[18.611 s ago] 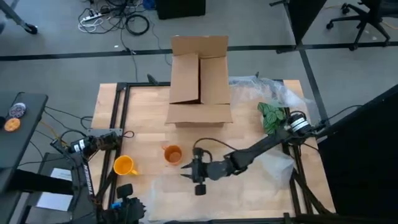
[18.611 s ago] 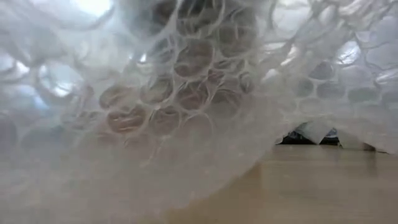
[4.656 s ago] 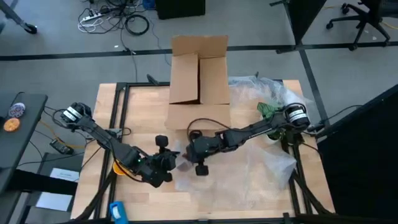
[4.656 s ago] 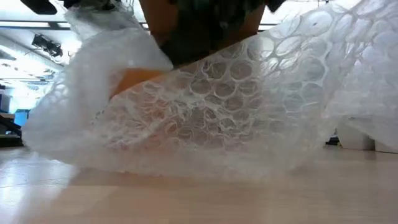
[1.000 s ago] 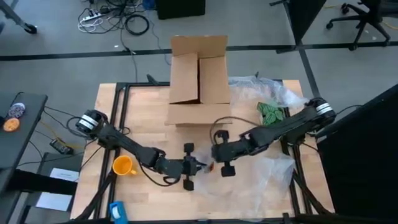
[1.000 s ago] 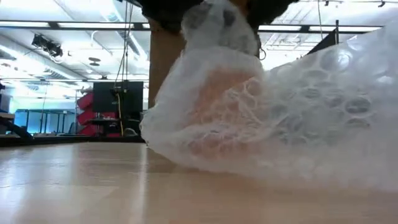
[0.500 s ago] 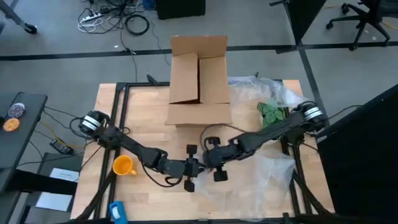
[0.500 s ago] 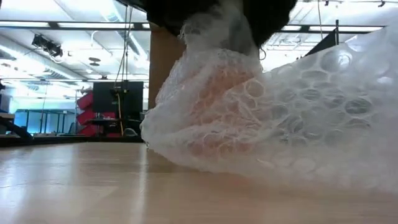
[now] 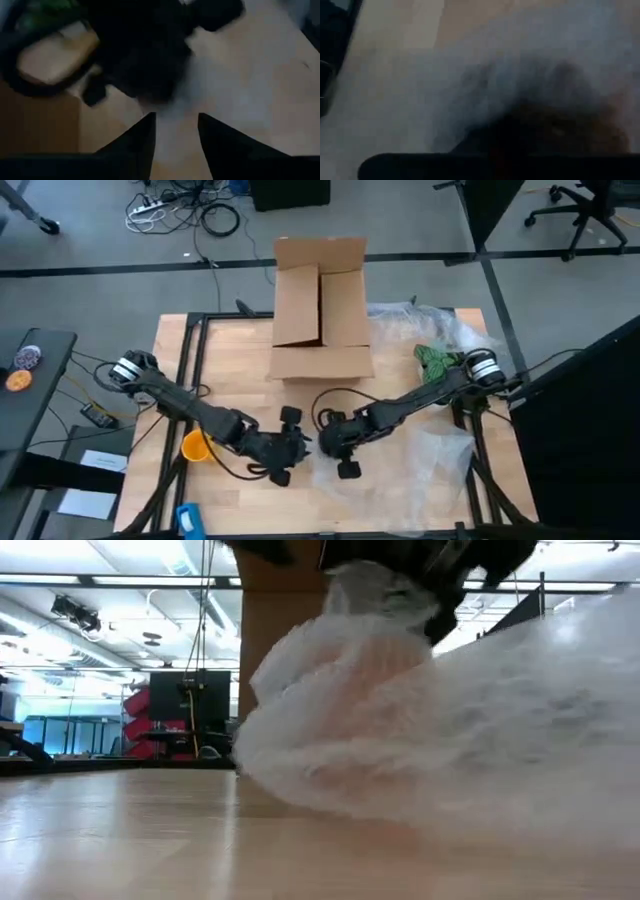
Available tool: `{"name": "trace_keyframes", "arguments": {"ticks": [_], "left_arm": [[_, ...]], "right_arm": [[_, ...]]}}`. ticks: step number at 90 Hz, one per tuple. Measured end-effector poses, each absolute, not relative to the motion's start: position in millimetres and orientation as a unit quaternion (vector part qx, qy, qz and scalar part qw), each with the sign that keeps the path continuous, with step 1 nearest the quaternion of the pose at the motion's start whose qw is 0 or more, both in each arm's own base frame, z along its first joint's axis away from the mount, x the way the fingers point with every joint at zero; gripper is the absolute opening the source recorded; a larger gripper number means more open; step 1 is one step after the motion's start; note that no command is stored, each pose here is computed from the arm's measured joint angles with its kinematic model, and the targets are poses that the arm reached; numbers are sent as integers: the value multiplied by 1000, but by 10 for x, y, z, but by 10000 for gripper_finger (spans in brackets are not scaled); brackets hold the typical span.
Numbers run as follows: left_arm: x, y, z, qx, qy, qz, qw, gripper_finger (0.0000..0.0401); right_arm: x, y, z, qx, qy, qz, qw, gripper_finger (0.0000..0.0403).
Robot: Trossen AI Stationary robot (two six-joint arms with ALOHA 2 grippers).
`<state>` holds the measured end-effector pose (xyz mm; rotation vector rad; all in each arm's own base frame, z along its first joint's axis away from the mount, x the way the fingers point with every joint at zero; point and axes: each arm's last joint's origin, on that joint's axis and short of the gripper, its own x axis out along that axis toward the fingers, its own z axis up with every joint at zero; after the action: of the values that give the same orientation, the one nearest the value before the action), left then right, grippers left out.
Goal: Wrap mug
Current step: Wrap the orange cup with the bubble wrap
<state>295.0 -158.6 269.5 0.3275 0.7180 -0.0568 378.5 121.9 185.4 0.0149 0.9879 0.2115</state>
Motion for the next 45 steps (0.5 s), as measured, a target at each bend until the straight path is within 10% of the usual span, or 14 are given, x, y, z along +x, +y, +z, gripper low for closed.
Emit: {"name": "trace_keyframes", "arguments": {"ticks": [45], "left_arm": [[2813,-1493,1892,67,247,-9,967,131]], "right_arm": [[3491,1063,2482,32,446,96,889,0]]}}
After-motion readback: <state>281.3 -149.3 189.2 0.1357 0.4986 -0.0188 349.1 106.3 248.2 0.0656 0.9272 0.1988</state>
